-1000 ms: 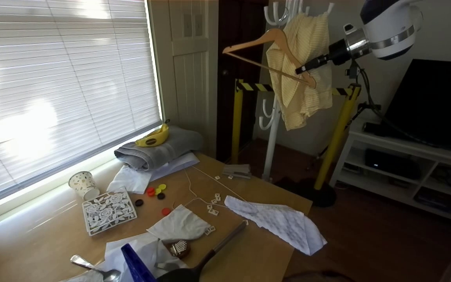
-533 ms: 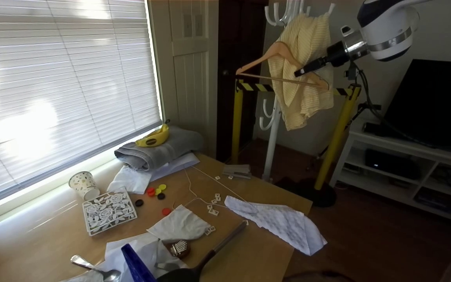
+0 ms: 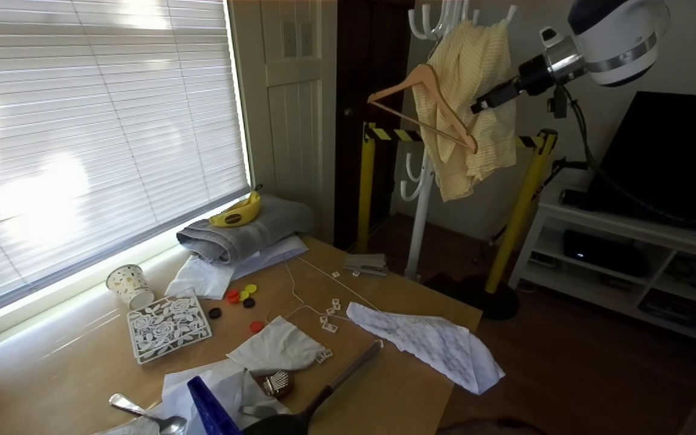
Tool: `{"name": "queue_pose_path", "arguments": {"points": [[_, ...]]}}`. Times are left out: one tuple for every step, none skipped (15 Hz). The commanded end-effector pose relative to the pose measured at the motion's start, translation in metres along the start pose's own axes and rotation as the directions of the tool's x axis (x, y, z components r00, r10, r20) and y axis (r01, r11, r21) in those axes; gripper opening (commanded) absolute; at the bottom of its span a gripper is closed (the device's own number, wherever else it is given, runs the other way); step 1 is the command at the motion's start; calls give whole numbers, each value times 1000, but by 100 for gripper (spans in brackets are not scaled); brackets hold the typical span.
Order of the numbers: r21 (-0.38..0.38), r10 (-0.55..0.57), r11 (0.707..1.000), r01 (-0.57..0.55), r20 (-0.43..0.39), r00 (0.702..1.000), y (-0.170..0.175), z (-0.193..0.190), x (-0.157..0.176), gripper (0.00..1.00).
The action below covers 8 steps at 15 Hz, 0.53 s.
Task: Hang the clothing hanger higher on the coat hanger
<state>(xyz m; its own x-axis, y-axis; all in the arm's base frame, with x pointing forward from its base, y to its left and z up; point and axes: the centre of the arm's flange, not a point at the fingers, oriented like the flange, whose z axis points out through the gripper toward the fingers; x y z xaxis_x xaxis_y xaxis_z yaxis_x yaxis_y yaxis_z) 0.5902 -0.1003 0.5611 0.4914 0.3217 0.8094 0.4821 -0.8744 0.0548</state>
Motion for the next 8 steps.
{"name": "queue_pose_path", "arguments": {"points": [[-71, -124, 989, 126, 27, 992, -4, -65, -7, 100], [-82, -146, 986, 148, 29, 989, -4, -80, -5, 100], [-84, -167, 982, 169, 31, 985, -9, -97, -1, 100], [-83, -187, 979, 188, 29, 982, -13, -110, 1, 100], [-69, -214, 974, 215, 27, 977, -22, -126, 7, 100], [-50, -243, 969, 244, 28, 970, -31, -139, 10, 100], [-34, -267, 963, 268, 26, 963, -42, -150, 13, 100], [-18, -296, 955, 297, 31, 955, -56, -163, 15, 100]]}}
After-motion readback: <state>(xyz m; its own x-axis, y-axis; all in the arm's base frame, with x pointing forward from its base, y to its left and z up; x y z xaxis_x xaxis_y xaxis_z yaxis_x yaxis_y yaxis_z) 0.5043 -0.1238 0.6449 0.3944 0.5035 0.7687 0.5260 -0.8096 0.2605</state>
